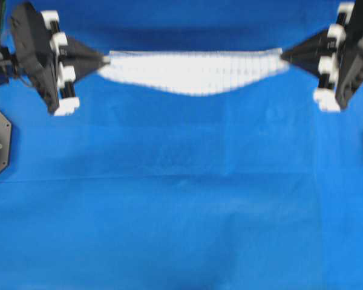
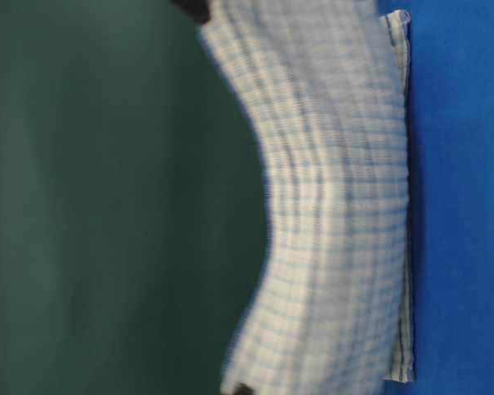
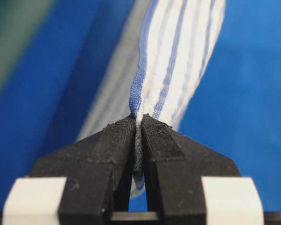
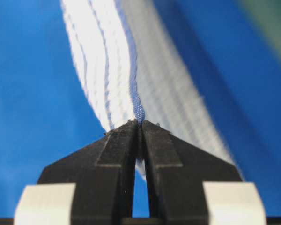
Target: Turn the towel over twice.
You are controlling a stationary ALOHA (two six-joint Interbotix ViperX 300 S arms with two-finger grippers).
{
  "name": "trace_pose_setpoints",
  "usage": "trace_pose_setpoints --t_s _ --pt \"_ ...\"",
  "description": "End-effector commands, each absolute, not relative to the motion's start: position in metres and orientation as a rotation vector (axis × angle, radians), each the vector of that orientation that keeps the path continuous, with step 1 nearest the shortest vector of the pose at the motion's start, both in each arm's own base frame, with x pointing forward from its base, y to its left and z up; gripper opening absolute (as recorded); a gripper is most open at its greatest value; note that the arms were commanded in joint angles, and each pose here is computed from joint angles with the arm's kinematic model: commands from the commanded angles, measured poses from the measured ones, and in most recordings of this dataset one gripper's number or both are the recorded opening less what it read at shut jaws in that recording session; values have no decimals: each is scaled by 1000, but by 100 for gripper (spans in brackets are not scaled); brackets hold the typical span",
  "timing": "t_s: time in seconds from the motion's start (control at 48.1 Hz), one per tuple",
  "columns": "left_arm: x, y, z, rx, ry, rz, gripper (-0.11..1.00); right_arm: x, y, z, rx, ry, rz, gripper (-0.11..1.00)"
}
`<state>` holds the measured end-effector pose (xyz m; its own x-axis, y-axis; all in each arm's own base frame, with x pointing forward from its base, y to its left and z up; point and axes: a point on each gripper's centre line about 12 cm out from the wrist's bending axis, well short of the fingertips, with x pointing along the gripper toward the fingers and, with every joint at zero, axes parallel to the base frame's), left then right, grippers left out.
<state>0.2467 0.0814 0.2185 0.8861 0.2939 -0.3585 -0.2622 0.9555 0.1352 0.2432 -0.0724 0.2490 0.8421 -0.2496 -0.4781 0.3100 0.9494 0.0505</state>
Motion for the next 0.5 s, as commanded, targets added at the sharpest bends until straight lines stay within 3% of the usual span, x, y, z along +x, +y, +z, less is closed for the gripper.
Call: trace_pose_setpoints --t_s 0.0,0.208,0.478 --pt "247 73 209 74 408 260 1 245 -61 240 154 502 -260 6" --pt "251 44 181 14 490 156 1 247 -31 198 263 609 -191 6" --pt "261 6 150 -72 599 45 1 260 8 167 333 708 -98 6"
